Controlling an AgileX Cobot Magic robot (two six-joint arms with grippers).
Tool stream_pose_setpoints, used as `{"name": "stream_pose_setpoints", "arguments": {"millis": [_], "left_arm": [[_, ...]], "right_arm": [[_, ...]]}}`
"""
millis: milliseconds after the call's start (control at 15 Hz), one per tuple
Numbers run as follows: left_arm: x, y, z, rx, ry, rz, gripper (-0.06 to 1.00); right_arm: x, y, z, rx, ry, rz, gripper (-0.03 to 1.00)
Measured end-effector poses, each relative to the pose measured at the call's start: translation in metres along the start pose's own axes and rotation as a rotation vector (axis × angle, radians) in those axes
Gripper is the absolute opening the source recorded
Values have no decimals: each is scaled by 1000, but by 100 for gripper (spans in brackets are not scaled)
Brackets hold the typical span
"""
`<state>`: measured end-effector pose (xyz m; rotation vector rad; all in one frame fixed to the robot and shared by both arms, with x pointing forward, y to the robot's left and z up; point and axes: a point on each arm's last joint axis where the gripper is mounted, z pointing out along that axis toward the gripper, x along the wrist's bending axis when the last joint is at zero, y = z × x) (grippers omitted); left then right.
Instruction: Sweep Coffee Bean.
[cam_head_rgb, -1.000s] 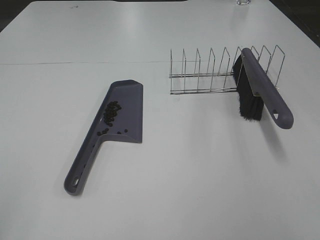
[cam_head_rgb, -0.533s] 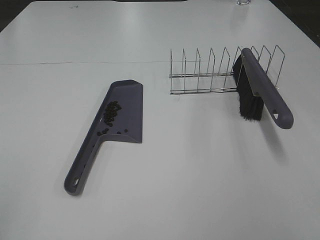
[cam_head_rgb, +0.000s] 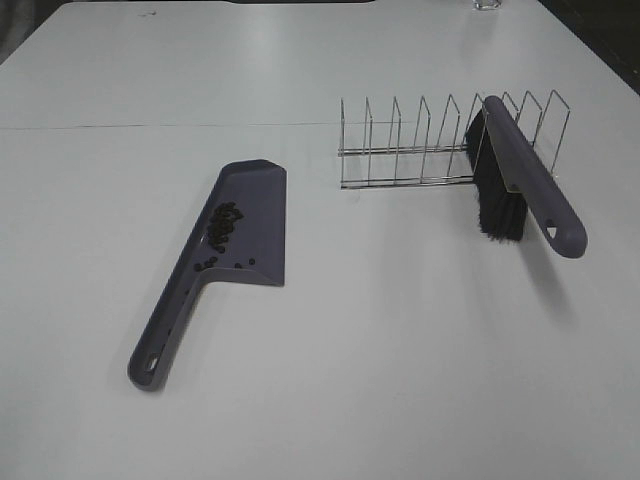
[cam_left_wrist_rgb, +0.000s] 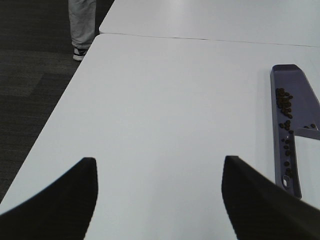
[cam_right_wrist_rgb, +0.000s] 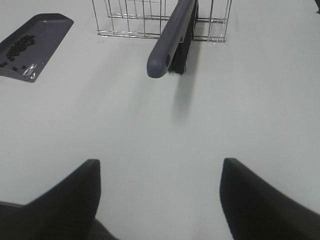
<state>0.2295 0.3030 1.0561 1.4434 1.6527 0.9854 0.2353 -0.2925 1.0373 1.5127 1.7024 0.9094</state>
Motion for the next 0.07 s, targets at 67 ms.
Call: {"name": "stream_pose_setpoints", "arguments": {"millis": [67], "left_arm": [[0,0,0,0,0,0,64]], "right_arm": [[0,0,0,0,0,0,60]]}}
